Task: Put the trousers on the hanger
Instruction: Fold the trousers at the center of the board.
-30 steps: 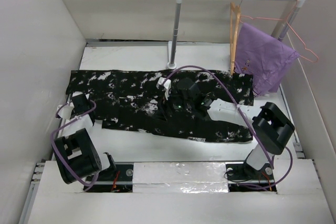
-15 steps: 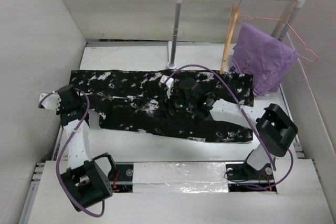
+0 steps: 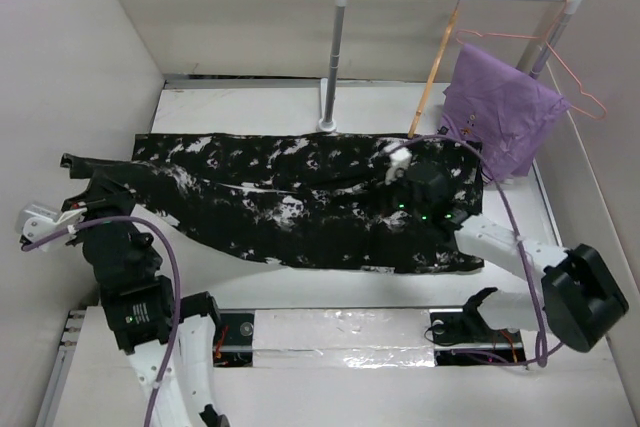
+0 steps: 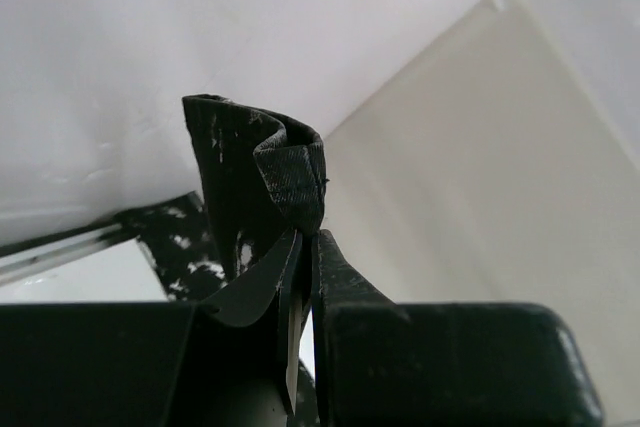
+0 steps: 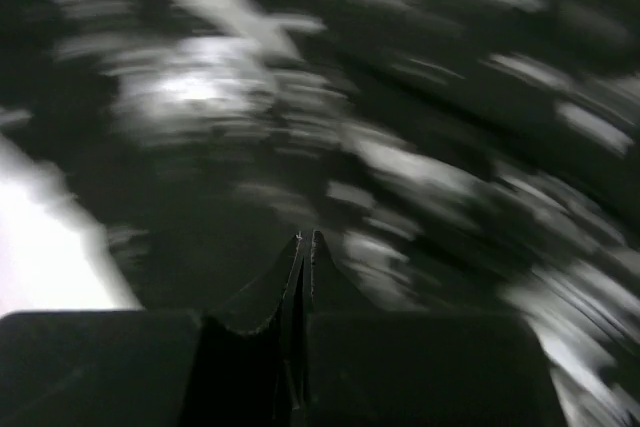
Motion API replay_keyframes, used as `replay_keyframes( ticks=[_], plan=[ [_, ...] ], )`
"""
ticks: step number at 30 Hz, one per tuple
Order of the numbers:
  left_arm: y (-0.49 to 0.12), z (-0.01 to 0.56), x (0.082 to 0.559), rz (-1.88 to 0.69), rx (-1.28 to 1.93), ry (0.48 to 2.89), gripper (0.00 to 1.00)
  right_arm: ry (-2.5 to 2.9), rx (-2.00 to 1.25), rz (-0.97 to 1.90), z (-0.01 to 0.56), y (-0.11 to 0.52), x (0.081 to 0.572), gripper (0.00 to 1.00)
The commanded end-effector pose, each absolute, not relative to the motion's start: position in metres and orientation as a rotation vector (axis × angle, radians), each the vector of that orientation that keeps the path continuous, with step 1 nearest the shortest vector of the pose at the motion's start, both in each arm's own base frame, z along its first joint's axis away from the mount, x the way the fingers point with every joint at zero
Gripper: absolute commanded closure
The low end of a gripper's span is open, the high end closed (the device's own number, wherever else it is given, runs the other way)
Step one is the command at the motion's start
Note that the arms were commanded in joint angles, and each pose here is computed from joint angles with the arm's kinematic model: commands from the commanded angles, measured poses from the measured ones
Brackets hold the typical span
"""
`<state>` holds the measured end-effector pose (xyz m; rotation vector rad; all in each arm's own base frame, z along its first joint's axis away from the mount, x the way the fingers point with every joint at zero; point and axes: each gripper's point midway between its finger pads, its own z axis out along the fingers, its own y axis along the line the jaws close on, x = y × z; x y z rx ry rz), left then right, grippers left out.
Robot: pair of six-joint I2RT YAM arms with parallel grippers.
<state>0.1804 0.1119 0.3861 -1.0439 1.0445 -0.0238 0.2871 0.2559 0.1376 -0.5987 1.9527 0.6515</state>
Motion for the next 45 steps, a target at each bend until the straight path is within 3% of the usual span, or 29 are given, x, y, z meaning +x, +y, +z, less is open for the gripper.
replay_keyframes(
  ticks=[1, 4, 6, 9, 13, 17, 26, 35, 41, 45],
  plan=[
    [0.106, 0.426, 0.160, -0.005, -0.977, 0.996, 1.00, 2.033, -0.306, 0.552, 0.118, 0.188, 0.304, 0.97],
    [0.105, 0.455, 0.137, -0.002, -0.962, 0.936, 1.00, 2.050, -0.113, 0.523, 0.103, 0.134, 0.303, 0.84],
    [0.104, 0.470, 0.121, 0.009, -0.932, 0.910, 1.00, 2.025, 0.008, 0.404, 0.108, 0.097, 0.309, 0.81],
    [0.099, 0.486, 0.109, -0.014, -0.860, 0.889, 1.00, 2.031, 0.170, 0.171, 0.106, 0.041, 0.311, 0.67],
    [0.079, 0.481, 0.117, -0.095, -0.732, 0.941, 1.00, 2.112, 0.267, 0.165, 0.083, 0.011, 0.322, 0.67],
    [0.052, 0.462, 0.124, -0.228, -0.618, 1.004, 1.00, 2.204, 0.215, 0.323, 0.068, 0.043, 0.342, 0.72],
    [0.046, 0.439, 0.117, -0.287, -0.572, 1.027, 1.00, 2.295, 0.151, 0.434, 0.062, 0.097, 0.391, 0.71],
    [0.050, 0.430, 0.110, -0.314, -0.581, 1.002, 1.00, 2.330, 0.094, 0.589, 0.035, 0.169, 0.409, 0.71],
    [0.048, 0.426, 0.109, -0.346, -0.567, 0.982, 1.00, 2.206, -0.035, 0.687, 0.071, 0.207, 0.439, 0.69],
    [0.043, 0.415, 0.119, -0.352, -0.555, 1.004, 1.00, 2.123, -0.004, 0.562, 0.120, 0.178, 0.439, 0.58]
  ],
)
